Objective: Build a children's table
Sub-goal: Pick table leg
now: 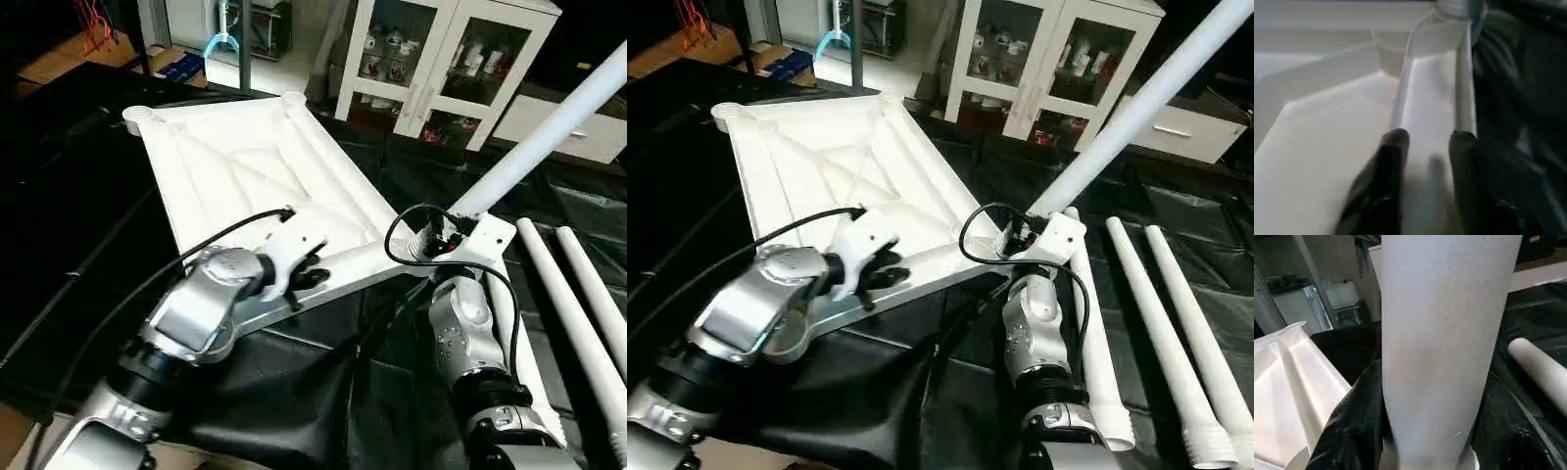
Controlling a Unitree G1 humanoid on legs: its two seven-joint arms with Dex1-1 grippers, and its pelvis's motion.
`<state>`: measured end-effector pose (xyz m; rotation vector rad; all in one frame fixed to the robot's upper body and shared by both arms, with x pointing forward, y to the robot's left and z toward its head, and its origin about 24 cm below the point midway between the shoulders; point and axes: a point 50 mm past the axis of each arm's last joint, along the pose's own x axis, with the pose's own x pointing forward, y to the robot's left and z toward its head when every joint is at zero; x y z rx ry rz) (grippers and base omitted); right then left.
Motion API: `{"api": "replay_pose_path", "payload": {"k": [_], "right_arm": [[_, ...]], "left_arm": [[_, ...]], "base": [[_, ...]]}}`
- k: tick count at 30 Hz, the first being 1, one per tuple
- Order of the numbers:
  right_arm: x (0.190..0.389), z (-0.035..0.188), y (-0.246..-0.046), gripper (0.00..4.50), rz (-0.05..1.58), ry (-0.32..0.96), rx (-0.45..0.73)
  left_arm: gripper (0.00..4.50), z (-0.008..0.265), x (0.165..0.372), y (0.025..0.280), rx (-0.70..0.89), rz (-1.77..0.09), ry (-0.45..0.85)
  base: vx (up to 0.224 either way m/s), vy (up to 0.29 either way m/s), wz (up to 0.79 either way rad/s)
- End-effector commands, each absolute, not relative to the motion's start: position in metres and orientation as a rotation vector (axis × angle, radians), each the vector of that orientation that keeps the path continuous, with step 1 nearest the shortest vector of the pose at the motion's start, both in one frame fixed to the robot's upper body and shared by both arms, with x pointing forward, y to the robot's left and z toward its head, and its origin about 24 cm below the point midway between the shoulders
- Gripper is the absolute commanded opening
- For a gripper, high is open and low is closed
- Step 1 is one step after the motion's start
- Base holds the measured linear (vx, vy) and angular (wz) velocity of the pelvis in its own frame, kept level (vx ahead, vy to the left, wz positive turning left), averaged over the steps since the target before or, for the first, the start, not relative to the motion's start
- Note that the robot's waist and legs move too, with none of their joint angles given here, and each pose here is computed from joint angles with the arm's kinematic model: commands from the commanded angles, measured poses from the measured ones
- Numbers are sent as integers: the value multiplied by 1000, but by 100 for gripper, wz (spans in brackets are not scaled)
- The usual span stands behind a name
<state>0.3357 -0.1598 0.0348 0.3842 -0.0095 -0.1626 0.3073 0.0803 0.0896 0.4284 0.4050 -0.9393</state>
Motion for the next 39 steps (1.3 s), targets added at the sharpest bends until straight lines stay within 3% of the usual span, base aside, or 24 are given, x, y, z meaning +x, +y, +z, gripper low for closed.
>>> {"api": "replay_pose_path", "payload": {"k": [1,6,11,17,20,24,26,27,29,32,36,39], "right_arm": [[326,11,-151,186,-121,125,405],[326,14,-142,186,-10,133,317],[326,28,-139,186,159,46,213],[329,42,-148,186,189,34,343],[326,55,-146,186,277,19,422],[320,73,-139,186,402,-44,407],[319,85,-139,186,437,-91,364],[319,100,-142,186,451,-162,237],[321,114,-147,186,439,-228,83],[325,127,-150,186,451,-237,-31],[325,130,-149,186,480,-218,-58],[316,136,-138,186,621,-196,-222]], "left_arm": [[181,91,300,67,459,-1007,379],[181,86,295,67,486,-1026,381],[181,81,289,74,528,-1080,372],[181,68,286,80,590,-1047,393],[181,87,296,65,444,-996,282],[214,113,300,65,249,-995,175],[216,123,304,73,194,-969,141],[241,138,309,90,143,-919,80],[250,151,314,106,101,-873,18],[285,185,322,123,-22,-808,-154],[305,199,324,125,-71,-789,-221],[338,225,323,106,-258,-848,-259]], "base": [[0,0,0],[0,0,0],[0,0,0],[0,0,0],[0,0,0],[0,0,0],[0,0,0],[0,0,0],[0,0,0],[0,0,0],[0,0,0],[0,0,0]]}}
